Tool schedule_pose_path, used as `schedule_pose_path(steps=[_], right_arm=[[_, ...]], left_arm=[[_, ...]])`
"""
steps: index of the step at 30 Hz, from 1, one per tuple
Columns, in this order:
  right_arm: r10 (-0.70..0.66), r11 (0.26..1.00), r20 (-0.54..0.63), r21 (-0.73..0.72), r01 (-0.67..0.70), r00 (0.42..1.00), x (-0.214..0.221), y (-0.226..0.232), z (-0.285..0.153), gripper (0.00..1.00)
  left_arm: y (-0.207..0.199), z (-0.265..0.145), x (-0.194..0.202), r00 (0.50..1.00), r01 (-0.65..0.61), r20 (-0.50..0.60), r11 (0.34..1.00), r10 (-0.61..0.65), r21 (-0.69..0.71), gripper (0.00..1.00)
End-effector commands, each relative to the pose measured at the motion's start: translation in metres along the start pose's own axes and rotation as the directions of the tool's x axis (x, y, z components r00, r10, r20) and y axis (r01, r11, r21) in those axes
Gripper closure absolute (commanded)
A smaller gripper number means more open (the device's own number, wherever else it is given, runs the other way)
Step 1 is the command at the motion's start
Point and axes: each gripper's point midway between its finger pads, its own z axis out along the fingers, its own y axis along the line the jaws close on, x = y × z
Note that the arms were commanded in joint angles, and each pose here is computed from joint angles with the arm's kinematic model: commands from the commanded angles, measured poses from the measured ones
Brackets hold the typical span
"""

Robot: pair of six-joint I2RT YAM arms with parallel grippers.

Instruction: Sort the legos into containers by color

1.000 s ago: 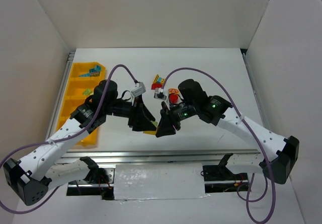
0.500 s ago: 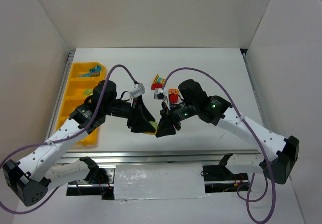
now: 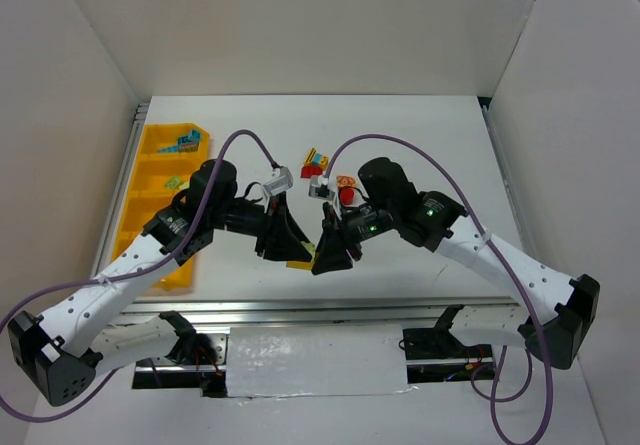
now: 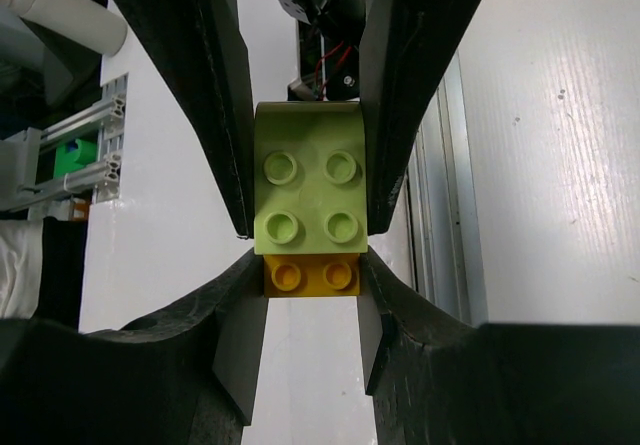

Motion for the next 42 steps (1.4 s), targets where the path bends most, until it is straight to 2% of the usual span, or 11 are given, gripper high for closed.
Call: schedule_pose_path(steps=[1, 3, 4, 6, 8, 14, 18, 25, 26, 36, 42], right_arm=[[-0.079, 0.996, 0.06, -0.024, 0.081, 0.995, -0.022, 0.017, -0.008, 1.0], [-0.082, 0.996, 0.056, -0.033, 0.084, 0.995, -0.021, 0.016, -0.007, 0.92], [-0.079, 0.996, 0.053, -0.043, 0.081, 0.996, -0.018, 0.016, -0.006, 0.74], [-0.094, 0.994, 0.074, -0.043, 0.098, 0.993, -0.021, 0.015, -0.005, 0.18], [-0.089, 0.995, 0.089, -0.044, 0.094, 0.992, -0.017, 0.015, -0.005, 0.0], [-0.104, 0.994, 0.356, 0.074, 0.082, 0.929, -0.041, -0.002, -0.017, 0.0], [-0.125, 0.989, 0.593, 0.139, 0.051, 0.796, -0.068, 0.0, -0.042, 0.0], [0.006, 0.997, 0.771, -0.052, 0.054, 0.637, -0.074, 0.022, -0.053, 0.03], [-0.015, 0.99, 0.818, -0.068, 0.121, 0.576, -0.083, 0.035, -0.065, 0.04], [0.071, 0.977, 0.893, -0.152, 0.149, 0.445, -0.101, 0.046, -0.082, 0.14], [0.099, 0.991, 0.888, -0.13, 0.039, 0.45, -0.109, 0.025, -0.072, 0.18]], left_arm=[[-0.005, 0.0, -0.005, 0.998, -0.055, 0.01, 0.998, 0.055, 0.026, 0.78], [-0.006, 0.0, -0.008, 0.998, -0.062, 0.018, 0.998, 0.062, 0.021, 0.94], [-0.006, -0.001, -0.01, 0.998, -0.066, 0.024, 0.998, 0.066, 0.013, 1.0], [-0.002, -0.002, -0.015, 0.997, -0.07, 0.041, 0.997, 0.071, -0.025, 1.0], [0.0, -0.003, -0.021, 0.995, -0.066, 0.066, 0.996, 0.069, -0.057, 1.0], [0.0, -0.011, -0.053, 0.971, -0.016, 0.234, 0.99, 0.049, -0.143, 1.0], [-0.013, -0.022, -0.078, 0.927, -0.003, 0.37, 0.989, 0.058, -0.147, 1.0], [-0.027, -0.035, -0.097, 0.844, 0.052, 0.536, 0.995, 0.001, -0.083, 1.0], [-0.029, -0.037, -0.097, 0.832, 0.054, 0.555, 0.996, -0.006, -0.07, 1.0], [-0.036, -0.046, -0.099, 0.765, 0.056, 0.643, 0.998, -0.032, -0.016, 1.0], [-0.034, -0.05, -0.099, 0.742, 0.068, 0.67, 0.997, -0.036, -0.022, 1.0]])
